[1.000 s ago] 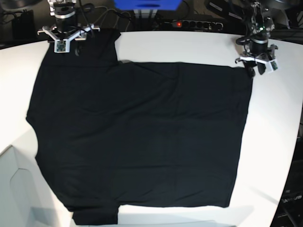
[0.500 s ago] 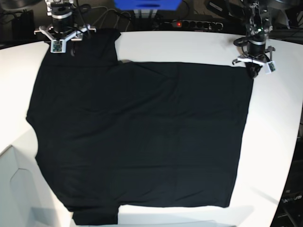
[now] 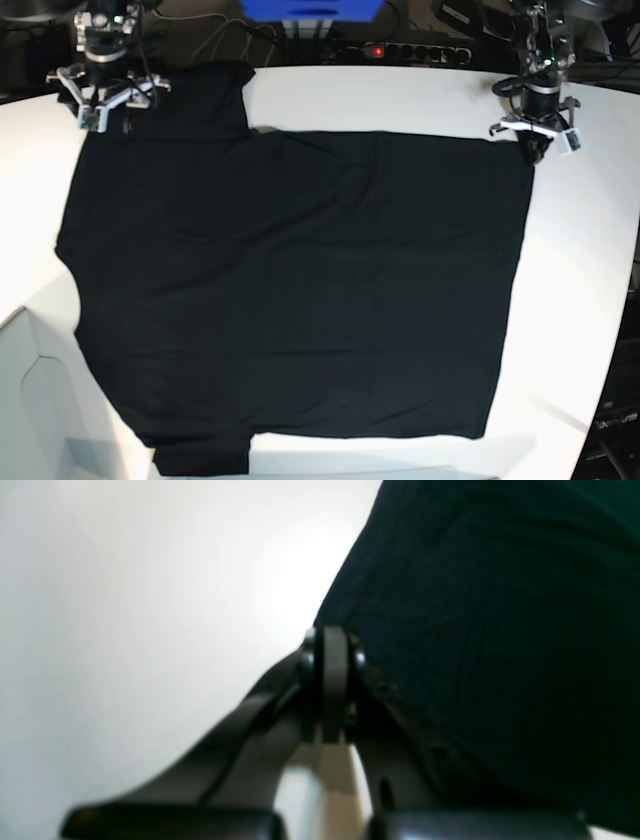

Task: Fold the T-shirt properly
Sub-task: 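Grasp the black shirt's shoulder corners with both grippers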

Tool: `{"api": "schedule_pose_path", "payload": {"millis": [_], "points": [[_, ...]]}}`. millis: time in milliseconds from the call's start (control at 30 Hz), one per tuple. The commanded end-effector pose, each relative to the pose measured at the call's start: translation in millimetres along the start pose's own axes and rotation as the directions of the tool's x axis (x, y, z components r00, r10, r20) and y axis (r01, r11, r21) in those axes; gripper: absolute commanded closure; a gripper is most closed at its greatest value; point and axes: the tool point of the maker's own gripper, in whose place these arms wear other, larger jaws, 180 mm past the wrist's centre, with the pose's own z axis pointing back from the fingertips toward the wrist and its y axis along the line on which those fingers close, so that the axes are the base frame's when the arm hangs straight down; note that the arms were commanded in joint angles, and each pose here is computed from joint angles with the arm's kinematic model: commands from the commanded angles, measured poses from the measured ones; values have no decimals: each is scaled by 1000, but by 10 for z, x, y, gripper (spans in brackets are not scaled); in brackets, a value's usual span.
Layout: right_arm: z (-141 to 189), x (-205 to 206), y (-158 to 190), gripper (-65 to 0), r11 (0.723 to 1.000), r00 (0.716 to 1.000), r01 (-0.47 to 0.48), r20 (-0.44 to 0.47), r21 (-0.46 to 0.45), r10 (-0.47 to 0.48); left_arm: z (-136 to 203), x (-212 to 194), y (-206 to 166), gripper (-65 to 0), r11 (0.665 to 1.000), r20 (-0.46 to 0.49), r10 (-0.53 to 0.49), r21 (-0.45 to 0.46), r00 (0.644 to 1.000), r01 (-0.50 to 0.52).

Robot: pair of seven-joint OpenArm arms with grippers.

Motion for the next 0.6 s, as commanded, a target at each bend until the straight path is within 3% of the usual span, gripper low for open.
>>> {"api": "schedule_pose_path", "payload": {"millis": [0, 167, 400, 567], "points": [[5, 85, -28, -434, 1000, 1000, -7, 24, -6, 7, 35, -106, 39, -1, 1000, -52, -11, 5, 999, 12], [-67, 110, -50, -434, 1000, 1000, -19, -5, -5, 19, 39, -106, 38, -1, 1000, -52, -12, 4, 999, 12], [-204, -168, -65, -434, 1000, 997, -13, -82, -9, 12, 39, -104, 44, -1, 1000, -52, -16, 6, 999, 16], [-218, -311, 19, -434, 997, 992, -38, -118, 60, 45, 39, -94, 38, -1, 1000, -49, -20, 4, 999, 20]]}}
